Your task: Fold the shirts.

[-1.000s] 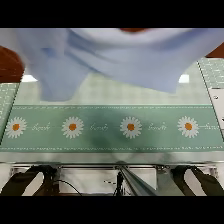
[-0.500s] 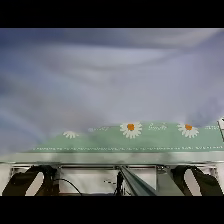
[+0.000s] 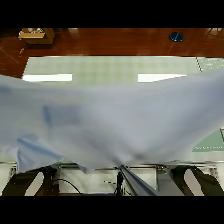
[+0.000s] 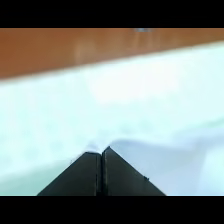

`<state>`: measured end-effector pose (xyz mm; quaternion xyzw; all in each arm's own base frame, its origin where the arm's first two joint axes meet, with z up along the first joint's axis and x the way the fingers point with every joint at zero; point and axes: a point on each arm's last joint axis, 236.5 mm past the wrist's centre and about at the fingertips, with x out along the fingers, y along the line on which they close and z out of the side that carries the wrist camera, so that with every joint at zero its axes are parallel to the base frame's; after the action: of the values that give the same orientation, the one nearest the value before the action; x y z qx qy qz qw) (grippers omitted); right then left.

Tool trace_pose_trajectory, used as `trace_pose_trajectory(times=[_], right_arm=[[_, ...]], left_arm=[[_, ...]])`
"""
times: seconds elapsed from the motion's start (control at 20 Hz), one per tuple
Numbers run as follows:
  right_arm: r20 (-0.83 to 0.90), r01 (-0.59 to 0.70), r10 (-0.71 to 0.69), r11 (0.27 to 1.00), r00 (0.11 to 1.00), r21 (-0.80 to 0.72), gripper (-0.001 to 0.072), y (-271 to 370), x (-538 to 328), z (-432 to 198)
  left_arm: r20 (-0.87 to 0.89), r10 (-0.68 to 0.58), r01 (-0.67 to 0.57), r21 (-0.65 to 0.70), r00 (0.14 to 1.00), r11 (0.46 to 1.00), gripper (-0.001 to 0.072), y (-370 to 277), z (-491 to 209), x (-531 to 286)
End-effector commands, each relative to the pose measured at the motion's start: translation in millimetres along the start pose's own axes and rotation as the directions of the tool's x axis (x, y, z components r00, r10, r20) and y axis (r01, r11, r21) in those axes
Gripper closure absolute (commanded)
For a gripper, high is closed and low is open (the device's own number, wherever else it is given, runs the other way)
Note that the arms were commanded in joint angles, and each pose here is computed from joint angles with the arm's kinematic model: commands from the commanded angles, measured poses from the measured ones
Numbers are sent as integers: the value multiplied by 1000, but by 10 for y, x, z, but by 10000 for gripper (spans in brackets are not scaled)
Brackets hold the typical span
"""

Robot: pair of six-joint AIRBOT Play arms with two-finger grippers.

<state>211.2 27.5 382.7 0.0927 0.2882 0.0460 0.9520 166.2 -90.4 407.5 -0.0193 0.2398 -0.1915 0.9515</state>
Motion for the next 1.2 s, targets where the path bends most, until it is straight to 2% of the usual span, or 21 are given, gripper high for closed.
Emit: trace_pose_trajectory(times=[0.0,0.2,0.35,0.45,0.7,0.95,1.0,1.05,1.1,1.15], right_arm=[[-238,90,-92,996,967,-20,694,-508,481,-239],[-424,54,-14,995,906,81,694,-925,1528,-263],[-507,-55,141,982,851,181,694,-923,2425,-390],[-492,-70,153,980,857,184,694,-993,3007,-410],[-330,-54,139,966,934,254,693,-1273,3995,-232],[-464,-54,215,940,859,336,691,-1304,4365,-790],[-508,-48,223,941,832,336,677,-1308,4362,-927],[-546,-55,231,946,805,319,615,-1305,4336,-1040],[-562,-81,239,953,792,291,595,-1288,4303,-1076],[-559,-95,238,957,794,273,529,-1294,4261,-1047]], left_arm=[[-293,-34,16,-63,956,998,691,279,-475,583],[-483,-123,78,-113,867,991,690,680,-765,1694],[-479,-223,162,-167,849,973,689,794,-786,2690],[-473,-228,156,-185,851,970,689,983,-900,3277],[-444,-205,86,-274,872,958,689,1390,-1238,4256],[-395,-259,91,-397,882,913,687,1436,-1433,4747],[-419,-276,87,-417,865,905,687,1416,-1536,4764],[-445,-293,85,-429,846,899,687,1399,-1623,4748],[-467,-308,88,-434,829,896,671,1398,-1684,4702],[-484,-316,84,-441,816,894,550,1439,-1710,4628]])
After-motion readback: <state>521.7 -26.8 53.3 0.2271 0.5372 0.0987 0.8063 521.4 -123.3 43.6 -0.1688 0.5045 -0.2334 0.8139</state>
